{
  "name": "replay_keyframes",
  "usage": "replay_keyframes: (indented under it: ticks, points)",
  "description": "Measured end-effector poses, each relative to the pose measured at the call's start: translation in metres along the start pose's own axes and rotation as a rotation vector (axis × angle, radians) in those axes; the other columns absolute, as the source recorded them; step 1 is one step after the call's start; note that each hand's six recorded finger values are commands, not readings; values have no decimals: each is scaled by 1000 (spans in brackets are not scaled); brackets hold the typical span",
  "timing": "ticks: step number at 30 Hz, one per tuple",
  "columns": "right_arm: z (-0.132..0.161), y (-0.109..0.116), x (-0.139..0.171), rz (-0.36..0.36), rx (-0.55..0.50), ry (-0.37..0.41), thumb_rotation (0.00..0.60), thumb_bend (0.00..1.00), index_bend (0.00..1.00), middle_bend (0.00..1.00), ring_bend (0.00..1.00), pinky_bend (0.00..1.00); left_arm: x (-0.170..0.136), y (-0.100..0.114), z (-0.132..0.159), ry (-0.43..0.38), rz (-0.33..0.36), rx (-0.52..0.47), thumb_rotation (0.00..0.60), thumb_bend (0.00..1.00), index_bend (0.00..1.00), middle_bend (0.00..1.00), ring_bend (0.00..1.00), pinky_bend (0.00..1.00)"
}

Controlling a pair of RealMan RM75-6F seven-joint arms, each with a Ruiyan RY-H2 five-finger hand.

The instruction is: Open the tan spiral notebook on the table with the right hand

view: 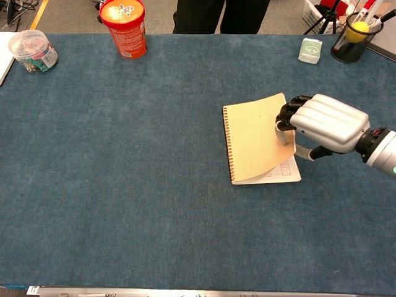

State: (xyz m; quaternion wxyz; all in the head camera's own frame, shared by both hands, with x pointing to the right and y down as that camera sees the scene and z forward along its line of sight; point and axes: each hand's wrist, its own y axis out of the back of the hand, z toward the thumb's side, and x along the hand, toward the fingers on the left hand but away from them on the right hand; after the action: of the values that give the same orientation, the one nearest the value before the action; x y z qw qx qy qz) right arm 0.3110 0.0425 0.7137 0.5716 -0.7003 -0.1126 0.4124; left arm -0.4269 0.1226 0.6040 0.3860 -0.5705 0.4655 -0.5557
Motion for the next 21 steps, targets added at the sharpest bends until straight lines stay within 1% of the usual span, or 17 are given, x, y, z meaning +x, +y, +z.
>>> replay_keyframes:
  ticks: [4, 8, 11, 18, 21]
  points:
    - [-1, 13, -1, -18, 10, 19, 600, 413, 717, 440, 271, 250, 1, 1, 2, -5, 3, -2, 600, 509, 315, 275, 152, 166]
    - [4, 23, -13, -44, 25, 53, 600, 414, 717, 439, 271, 250, 1, 1, 3, -8, 1, -4, 600, 510, 315, 275, 152, 166]
    - [13, 30, -25, -67, 34, 88, 600, 414, 717, 440, 271, 250, -1, 2, 2, -3, 2, -3, 600, 509, 315, 275, 152, 166]
    - [43, 40, -56, -104, 73, 189, 600, 414, 722, 440, 271, 256, -5, 2, 0, 0, -4, -1, 600, 510, 315, 275, 152, 166]
    - [53, 44, -68, -120, 90, 218, 600, 414, 723, 439, 271, 257, -6, 3, -1, 4, -2, -5, 600, 509, 315, 275, 152, 166]
